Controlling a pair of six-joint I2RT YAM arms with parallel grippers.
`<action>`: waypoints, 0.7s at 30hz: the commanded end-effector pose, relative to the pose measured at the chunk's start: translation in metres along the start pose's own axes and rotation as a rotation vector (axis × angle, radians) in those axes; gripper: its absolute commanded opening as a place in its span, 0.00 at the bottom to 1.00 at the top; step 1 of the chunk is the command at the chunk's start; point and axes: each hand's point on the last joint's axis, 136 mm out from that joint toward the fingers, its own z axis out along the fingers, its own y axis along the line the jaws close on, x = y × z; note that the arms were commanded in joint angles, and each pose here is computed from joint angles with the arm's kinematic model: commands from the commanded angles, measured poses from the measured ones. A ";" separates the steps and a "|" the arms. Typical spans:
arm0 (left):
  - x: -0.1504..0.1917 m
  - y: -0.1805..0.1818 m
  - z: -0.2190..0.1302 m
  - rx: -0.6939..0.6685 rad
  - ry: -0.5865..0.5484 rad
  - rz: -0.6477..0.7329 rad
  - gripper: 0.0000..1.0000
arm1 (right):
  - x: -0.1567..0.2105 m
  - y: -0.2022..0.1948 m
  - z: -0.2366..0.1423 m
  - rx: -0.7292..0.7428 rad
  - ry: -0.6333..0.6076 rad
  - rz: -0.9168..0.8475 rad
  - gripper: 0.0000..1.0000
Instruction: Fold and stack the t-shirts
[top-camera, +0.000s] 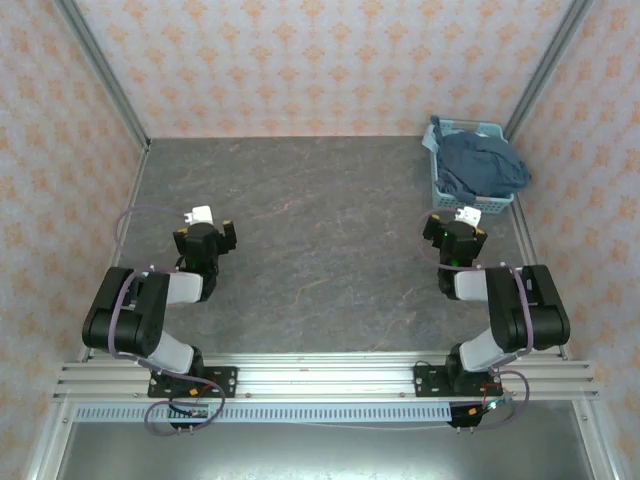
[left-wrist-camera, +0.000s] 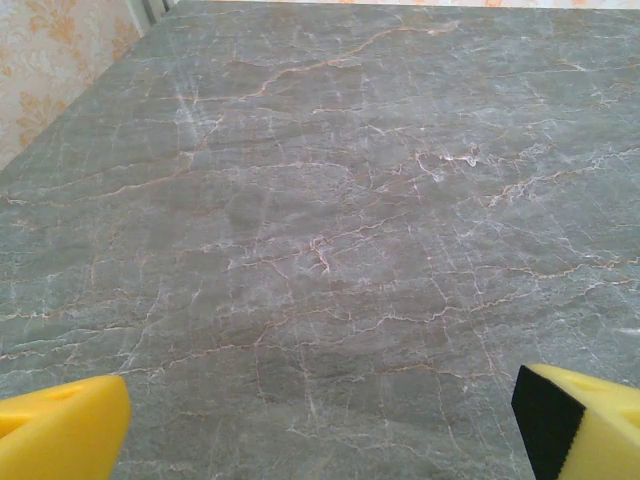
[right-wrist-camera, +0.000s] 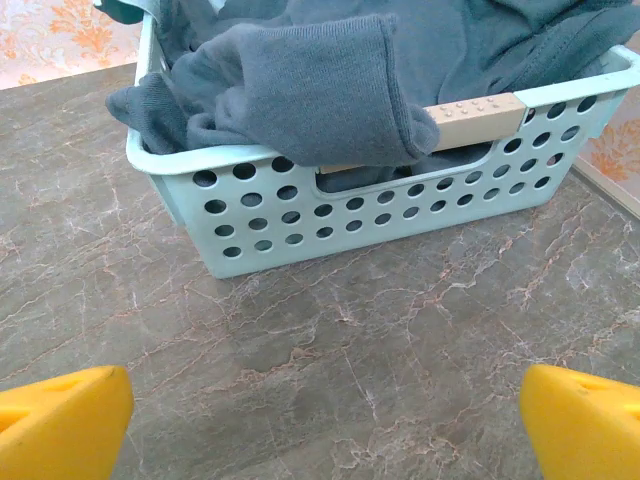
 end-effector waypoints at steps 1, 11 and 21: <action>-0.021 0.001 -0.001 -0.017 -0.065 -0.002 1.00 | -0.006 0.002 0.003 -0.007 -0.012 -0.004 0.99; -0.021 0.001 -0.001 -0.017 -0.065 -0.002 1.00 | -0.007 0.002 0.002 -0.009 -0.014 -0.004 0.99; -0.021 0.001 -0.001 -0.017 -0.065 -0.002 1.00 | -0.006 0.002 0.003 -0.008 -0.013 -0.004 0.99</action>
